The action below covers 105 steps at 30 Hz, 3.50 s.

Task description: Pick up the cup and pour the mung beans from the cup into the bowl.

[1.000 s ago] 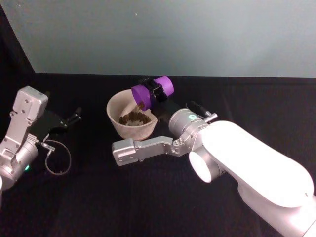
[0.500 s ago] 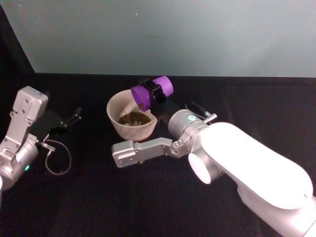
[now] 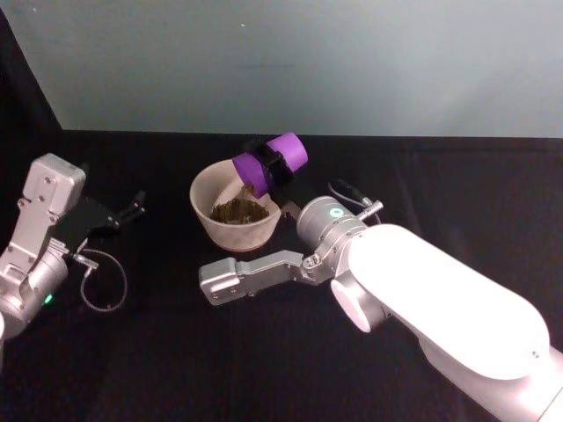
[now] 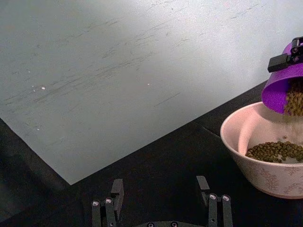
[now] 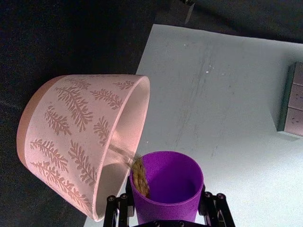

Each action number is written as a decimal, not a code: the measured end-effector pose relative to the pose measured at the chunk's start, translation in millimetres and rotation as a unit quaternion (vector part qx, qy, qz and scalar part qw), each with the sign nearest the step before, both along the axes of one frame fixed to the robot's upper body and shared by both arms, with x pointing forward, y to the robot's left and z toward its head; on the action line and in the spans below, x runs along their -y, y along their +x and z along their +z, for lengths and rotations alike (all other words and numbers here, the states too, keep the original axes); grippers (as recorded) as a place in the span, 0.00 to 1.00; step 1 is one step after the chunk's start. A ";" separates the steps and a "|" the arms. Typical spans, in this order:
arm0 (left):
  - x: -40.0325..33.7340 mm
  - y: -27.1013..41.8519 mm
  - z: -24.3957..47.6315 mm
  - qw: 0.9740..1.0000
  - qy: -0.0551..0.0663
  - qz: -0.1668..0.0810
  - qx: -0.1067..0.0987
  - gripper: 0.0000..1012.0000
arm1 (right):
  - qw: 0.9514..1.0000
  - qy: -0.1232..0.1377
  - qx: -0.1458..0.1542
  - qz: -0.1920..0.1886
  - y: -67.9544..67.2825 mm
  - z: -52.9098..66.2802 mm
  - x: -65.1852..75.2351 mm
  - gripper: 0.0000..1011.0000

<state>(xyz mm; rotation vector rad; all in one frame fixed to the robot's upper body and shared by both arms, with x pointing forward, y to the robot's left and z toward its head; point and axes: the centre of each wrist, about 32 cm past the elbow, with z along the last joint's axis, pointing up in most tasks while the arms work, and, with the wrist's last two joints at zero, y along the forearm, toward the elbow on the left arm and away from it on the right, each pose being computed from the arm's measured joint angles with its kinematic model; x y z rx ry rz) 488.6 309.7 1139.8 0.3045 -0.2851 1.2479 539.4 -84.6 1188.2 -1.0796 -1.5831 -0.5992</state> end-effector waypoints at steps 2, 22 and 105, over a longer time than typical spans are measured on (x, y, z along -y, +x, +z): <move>0.0 0.0 0.0 1.000 0.000 0.000 0.000 0.99 | 1.000 -0.004 0.003 0.000 -0.1 0.0 -0.5 0.72; 0.0 0.0 0.0 1.000 0.000 0.000 0.000 0.99 | 0.999 -0.028 0.016 0.005 -1.9 0.5 -4.6 0.72; 0.0 0.0 0.0 1.000 0.000 0.000 0.000 0.99 | 0.782 0.576 -0.236 0.013 -21.3 -47.3 108.2 0.72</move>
